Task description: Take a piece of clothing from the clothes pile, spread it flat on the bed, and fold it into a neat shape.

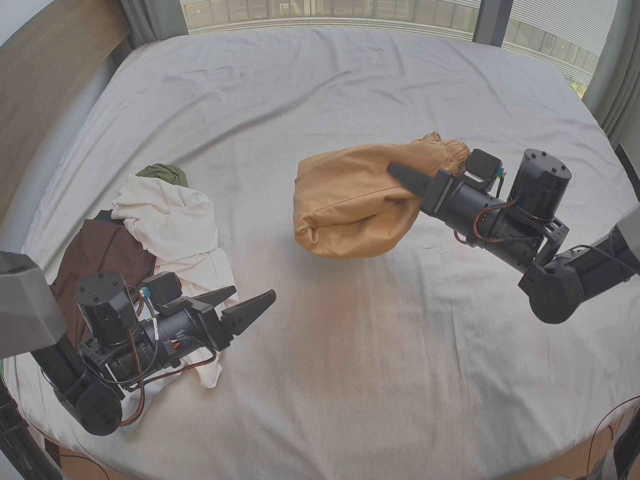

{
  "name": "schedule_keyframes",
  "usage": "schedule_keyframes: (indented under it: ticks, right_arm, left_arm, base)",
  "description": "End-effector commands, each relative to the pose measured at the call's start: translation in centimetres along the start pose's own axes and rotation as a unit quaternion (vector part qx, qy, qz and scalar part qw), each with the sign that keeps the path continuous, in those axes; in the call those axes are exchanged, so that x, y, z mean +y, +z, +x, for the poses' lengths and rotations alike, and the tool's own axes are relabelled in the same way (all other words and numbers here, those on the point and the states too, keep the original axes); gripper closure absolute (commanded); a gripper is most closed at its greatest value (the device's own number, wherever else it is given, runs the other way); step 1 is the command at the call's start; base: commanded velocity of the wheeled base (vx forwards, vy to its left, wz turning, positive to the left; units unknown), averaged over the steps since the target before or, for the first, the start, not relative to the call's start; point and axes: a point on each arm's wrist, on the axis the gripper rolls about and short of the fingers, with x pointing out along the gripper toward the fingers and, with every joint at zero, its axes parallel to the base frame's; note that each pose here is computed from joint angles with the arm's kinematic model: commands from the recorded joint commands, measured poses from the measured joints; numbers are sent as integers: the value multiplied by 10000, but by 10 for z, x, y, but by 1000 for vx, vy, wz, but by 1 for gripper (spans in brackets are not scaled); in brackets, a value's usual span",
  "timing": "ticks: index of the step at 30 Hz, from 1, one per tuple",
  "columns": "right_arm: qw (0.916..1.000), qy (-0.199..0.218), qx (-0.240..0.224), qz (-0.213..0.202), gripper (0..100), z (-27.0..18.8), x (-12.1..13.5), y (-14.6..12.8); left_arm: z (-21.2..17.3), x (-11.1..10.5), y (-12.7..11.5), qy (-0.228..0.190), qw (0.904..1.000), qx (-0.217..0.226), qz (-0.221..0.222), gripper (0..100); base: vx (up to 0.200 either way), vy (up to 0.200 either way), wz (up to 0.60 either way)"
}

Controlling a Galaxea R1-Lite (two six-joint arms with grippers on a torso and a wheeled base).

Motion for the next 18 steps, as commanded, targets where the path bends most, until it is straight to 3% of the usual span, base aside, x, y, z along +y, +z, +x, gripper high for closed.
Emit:
schedule_keyframes:
  ticks: [1, 18]
  right_arm:
    - [9999, -96, -86, -28, 100, 10, -12, 6]
    - [9995, -250, -183, -61, 100, 45, -40, 16]
  left_arm:
    - [-1, 1, 1, 14, 10000, -19, -1, 0]
    - [0, 2, -1, 34, 10000, 27, -35, 0]
  base:
    - [0, 0, 0]
    - [0, 0, 0]
